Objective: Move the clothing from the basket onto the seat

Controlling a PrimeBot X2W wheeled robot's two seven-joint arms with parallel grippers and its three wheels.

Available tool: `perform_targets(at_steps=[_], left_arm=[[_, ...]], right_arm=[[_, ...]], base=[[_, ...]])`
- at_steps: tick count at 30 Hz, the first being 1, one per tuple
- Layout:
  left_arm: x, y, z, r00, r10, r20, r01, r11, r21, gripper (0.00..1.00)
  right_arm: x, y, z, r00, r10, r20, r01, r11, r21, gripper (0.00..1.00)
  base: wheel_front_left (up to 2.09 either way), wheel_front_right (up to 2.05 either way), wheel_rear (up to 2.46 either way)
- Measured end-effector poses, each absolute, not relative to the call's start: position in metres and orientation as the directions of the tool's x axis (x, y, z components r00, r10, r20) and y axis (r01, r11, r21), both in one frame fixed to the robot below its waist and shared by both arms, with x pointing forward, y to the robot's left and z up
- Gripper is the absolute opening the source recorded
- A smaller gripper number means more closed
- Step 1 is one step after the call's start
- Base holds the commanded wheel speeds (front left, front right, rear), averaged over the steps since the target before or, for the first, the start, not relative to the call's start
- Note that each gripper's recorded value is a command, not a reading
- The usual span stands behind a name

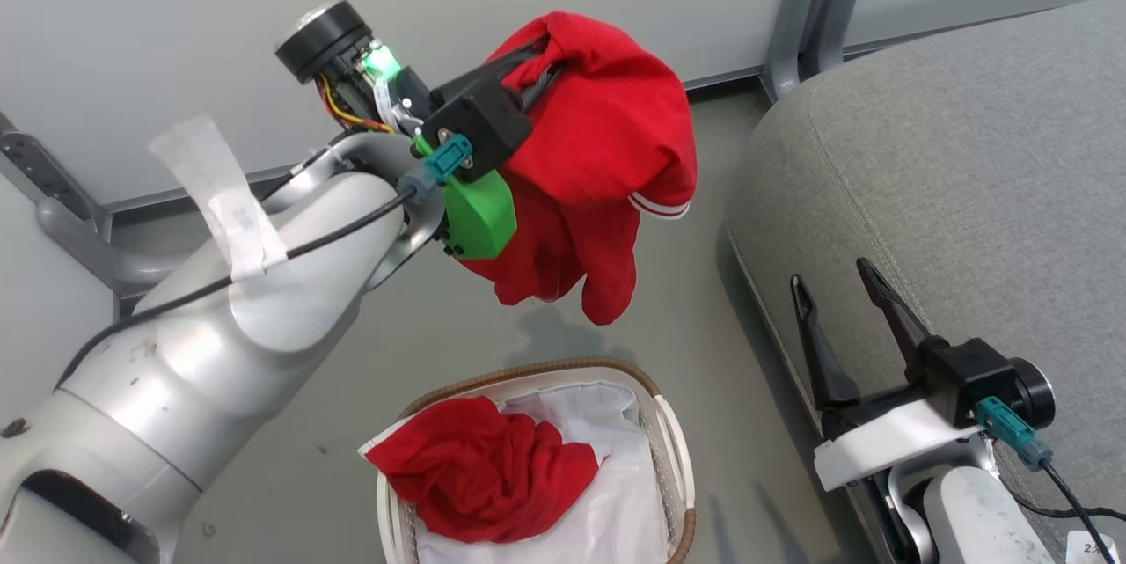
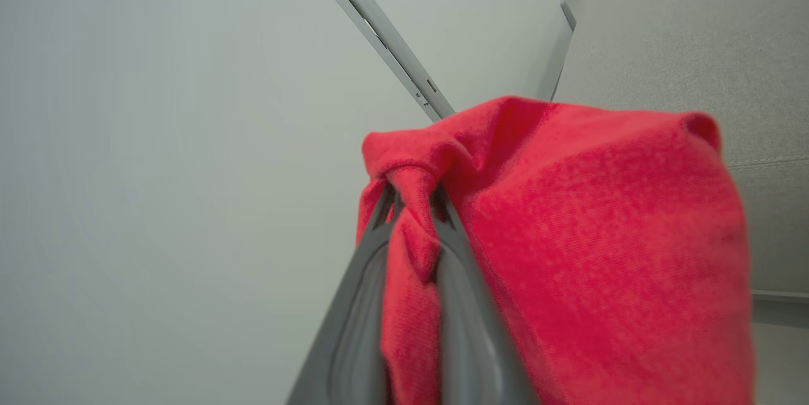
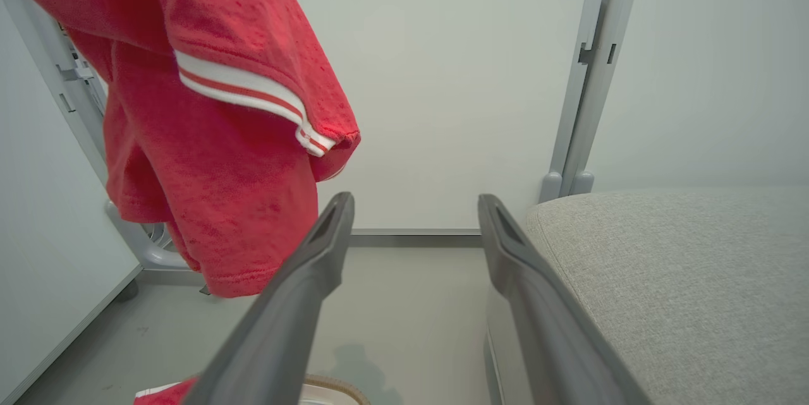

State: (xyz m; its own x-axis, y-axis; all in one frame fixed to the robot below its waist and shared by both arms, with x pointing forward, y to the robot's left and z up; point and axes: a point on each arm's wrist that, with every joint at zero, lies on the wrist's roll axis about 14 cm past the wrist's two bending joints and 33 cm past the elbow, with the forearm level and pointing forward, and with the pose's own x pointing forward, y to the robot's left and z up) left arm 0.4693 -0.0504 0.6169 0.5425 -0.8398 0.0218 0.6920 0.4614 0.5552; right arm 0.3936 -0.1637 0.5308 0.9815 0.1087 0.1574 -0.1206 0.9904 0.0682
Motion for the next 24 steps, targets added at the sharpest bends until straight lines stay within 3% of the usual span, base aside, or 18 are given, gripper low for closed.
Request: perform_targets(at_steps=[13, 24], left_arm=[[0.473, -0.064, 0.704, 0.537, -0.832, 0.141, 0.607, 0.497, 0.620, 0.00], [0.461, -0.085, 0.732, 0.519, -0.835, 0.181, 0.603, 0.508, 0.615, 0.00]], right_arm=[[0.408, -0.100, 0.567, 0.920, 0.306, 0.246, -0.307, 0.951, -0.033, 1.00], [0.438, -0.070, 0.605, 0.864, 0.390, 0.319, -0.373, 0.920, -0.116, 1.00]], base=[[0.00, 0.00, 0.00], [0.00, 0.00, 0.00]])
